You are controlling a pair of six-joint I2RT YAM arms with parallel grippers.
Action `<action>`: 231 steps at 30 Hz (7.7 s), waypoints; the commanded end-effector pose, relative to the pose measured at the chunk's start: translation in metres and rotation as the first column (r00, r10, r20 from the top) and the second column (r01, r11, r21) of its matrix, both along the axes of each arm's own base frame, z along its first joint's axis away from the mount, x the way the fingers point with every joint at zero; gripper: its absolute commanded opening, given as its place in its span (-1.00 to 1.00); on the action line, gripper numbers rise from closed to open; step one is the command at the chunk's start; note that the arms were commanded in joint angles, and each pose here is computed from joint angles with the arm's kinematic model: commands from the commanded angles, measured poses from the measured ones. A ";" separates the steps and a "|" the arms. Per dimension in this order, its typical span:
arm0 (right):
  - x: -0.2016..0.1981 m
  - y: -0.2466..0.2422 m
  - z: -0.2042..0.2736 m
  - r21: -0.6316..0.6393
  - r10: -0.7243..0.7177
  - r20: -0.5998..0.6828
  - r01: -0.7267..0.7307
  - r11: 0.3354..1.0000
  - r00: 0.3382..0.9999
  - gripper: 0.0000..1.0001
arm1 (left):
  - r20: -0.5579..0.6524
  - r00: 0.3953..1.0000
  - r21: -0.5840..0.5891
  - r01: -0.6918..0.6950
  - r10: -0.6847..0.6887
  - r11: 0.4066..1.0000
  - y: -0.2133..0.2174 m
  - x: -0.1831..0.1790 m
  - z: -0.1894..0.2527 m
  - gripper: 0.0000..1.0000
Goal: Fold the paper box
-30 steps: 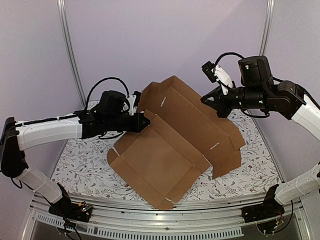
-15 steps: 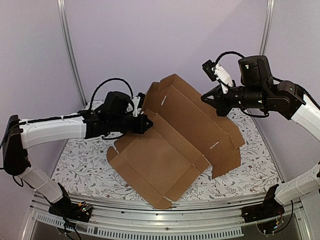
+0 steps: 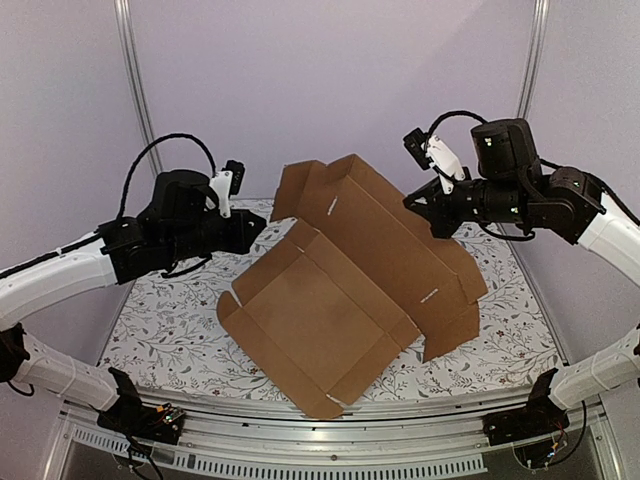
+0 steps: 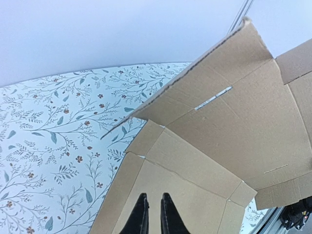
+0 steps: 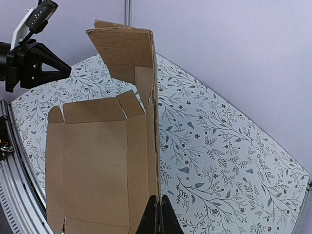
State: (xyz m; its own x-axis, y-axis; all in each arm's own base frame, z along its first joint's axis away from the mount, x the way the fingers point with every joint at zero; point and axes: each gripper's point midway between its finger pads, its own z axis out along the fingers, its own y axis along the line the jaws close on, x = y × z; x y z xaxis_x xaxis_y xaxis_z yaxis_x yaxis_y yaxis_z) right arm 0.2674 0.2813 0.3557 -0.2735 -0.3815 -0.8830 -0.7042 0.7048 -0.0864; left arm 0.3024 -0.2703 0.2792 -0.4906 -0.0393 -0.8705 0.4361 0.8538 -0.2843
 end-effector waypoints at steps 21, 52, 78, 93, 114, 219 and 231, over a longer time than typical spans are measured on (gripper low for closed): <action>-0.023 -0.012 0.057 0.241 0.024 -0.071 -0.006 0.971 0.997 -1.00 | 0.036 0.999 -0.022 0.006 -0.005 1.000 -0.017 0.019 0.007 -0.76; -0.062 -0.020 0.085 0.357 0.149 -0.037 -0.126 0.925 0.988 -1.00 | 0.147 0.984 -0.096 -0.087 0.100 0.992 -0.004 0.055 0.068 -1.00; -0.053 -0.018 0.092 0.384 0.116 -0.025 -0.097 0.918 0.993 -1.00 | -0.024 0.996 -0.116 0.088 -0.091 0.989 -0.030 0.025 0.022 -1.00; -0.046 -0.011 0.096 0.409 0.110 -0.033 -0.087 0.908 0.993 -1.00 | -0.067 0.989 -0.187 0.117 -0.131 0.975 -0.047 0.013 0.001 -1.00; -0.033 -0.006 0.085 0.389 0.074 -0.053 -0.047 0.920 0.996 -1.00 | -0.123 0.977 -0.199 0.149 -0.175 0.969 -0.069 -0.010 -0.033 -1.00; -0.001 0.052 -0.093 -0.322 0.237 -0.004 -0.226 0.919 0.971 -1.00 | -0.208 0.846 -0.280 0.430 -0.491 0.858 -0.050 -0.072 -0.095 -1.00; 0.003 0.051 -0.115 -0.338 0.230 0.007 -0.214 0.916 0.973 -1.00 | -0.285 0.825 -0.276 0.416 -0.488 0.866 -0.052 -0.072 -0.113 -1.00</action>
